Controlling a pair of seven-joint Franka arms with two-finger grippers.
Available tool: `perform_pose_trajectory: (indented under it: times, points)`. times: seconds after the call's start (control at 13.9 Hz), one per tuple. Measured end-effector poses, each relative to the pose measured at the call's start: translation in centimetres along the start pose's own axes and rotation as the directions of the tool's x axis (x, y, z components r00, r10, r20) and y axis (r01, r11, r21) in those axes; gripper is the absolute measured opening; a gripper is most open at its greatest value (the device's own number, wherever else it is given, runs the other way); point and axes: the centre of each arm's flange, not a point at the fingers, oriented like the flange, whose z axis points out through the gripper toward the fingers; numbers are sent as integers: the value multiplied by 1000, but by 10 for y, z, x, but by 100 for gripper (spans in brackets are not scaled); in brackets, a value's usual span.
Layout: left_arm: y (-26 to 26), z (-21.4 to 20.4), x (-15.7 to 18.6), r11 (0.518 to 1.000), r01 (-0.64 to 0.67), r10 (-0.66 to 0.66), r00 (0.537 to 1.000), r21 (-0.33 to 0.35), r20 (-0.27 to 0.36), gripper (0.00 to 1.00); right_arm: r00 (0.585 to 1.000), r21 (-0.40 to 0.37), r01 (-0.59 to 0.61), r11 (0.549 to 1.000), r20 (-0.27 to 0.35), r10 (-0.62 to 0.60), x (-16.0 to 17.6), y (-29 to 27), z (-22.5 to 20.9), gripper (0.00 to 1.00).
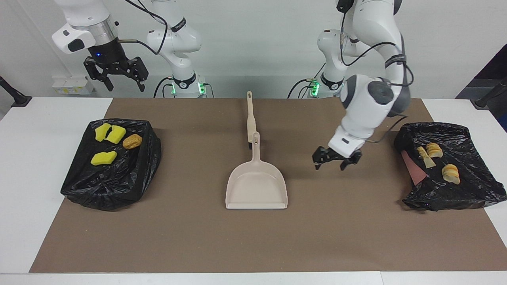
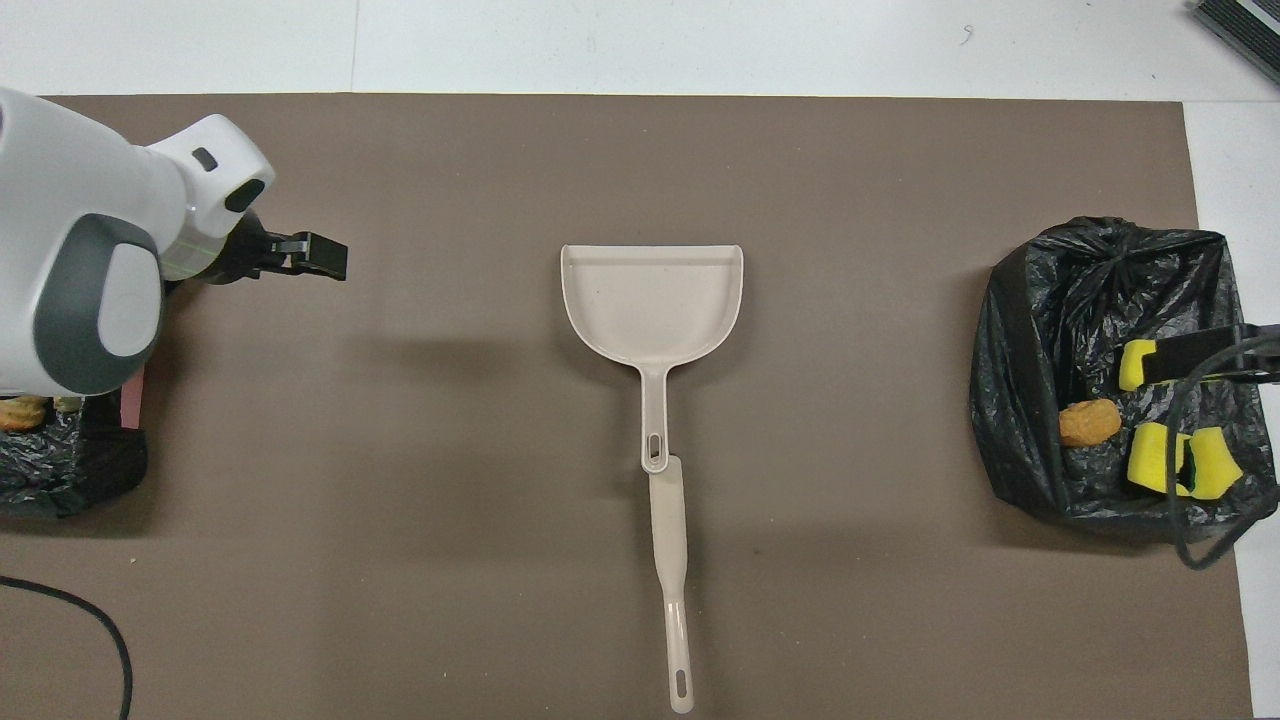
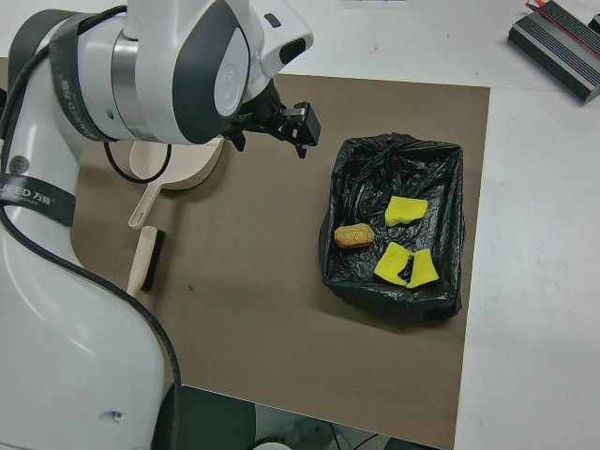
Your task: Sweep and dump trash in bin
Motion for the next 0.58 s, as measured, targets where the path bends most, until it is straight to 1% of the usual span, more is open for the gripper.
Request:
perform_pose_trajectory:
  times: [0.07,0.22,0.43,0.58]
  points:
    - [-13,-15,-3,1000,-7,7,1000,29,-7,100,1000,0,0,1000,0,0,0,0,0,100]
    - [-31,-46,-9,998,7,-7,1000,56,-5,100,1000,0,0,1000,0,0,0,0,0,100]
    - [-59,-92,-24,996,55,-57,998,66,22,100,1000,0,0,1000,0,0,0,0,0,100]
    - [-76,-114,-38,994,86,-88,996,70,34,100,1000,0,0,1000,1,0,0,0,0,100]
